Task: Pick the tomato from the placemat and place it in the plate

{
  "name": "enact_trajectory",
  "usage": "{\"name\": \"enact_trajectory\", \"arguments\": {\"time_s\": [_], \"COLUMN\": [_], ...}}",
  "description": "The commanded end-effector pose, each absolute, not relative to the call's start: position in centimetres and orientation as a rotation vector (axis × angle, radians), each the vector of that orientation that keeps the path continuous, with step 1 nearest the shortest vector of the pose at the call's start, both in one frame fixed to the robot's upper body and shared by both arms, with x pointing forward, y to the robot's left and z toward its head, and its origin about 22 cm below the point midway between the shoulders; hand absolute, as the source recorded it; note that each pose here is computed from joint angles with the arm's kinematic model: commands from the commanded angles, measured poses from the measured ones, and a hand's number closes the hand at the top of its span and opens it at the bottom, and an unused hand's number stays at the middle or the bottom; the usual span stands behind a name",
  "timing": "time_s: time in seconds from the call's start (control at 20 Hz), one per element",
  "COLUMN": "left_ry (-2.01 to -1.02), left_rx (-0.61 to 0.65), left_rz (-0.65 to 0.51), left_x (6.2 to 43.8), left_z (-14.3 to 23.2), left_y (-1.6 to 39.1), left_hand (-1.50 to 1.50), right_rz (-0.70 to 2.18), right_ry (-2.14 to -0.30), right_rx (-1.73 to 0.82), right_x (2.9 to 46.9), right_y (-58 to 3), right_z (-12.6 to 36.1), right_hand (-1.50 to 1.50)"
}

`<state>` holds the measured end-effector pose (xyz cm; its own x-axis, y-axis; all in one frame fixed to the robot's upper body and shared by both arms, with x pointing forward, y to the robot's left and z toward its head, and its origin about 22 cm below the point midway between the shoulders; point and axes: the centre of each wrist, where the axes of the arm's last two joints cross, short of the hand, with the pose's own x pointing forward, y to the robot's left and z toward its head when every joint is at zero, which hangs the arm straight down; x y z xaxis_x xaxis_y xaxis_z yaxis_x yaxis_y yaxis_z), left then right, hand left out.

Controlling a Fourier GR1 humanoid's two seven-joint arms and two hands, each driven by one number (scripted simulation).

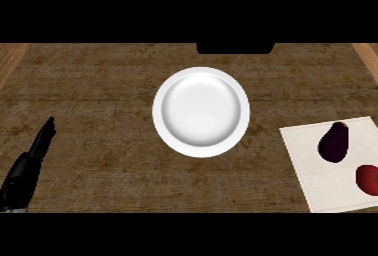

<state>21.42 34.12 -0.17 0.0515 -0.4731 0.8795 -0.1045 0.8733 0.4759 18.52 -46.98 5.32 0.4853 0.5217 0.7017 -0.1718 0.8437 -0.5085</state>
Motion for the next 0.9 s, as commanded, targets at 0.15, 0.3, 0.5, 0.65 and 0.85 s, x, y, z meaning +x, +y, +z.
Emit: {"name": "enact_trajectory", "arguments": {"time_s": [0.15, 0.3, 0.5, 0.65, 0.85], "left_ry": [-1.514, -1.505, -1.505, -1.517, -1.506], "left_rx": [0.479, 0.475, 0.469, 0.476, 0.456], "left_rz": [-0.304, -0.289, -0.296, -0.290, -0.298], "left_x": [21.7, 22.1, 21.9, 19.8, 20.1], "left_z": [-0.1, -0.4, -1.7, -1.5, -0.8], "left_y": [34.9, 33.1, 33.1, 33.5, 36.2], "left_hand": [0.00, 0.00, 0.00, 0.00, 0.00], "right_rz": [0.443, 0.458, 0.431, 0.423, 0.434], "right_ry": [-0.971, -0.956, -1.008, -1.050, -1.046], "right_rx": [-0.392, -0.375, -0.364, -0.365, -0.393], "right_x": [21.0, 19.3, 20.0, 21.6, 19.4], "right_y": [-46.8, -46.0, -45.1, -45.5, -46.9], "right_z": [3.0, 1.5, 1.0, 2.8, 0.8], "right_hand": [-1.50, -1.50, 1.50, 1.50, 1.50]}}
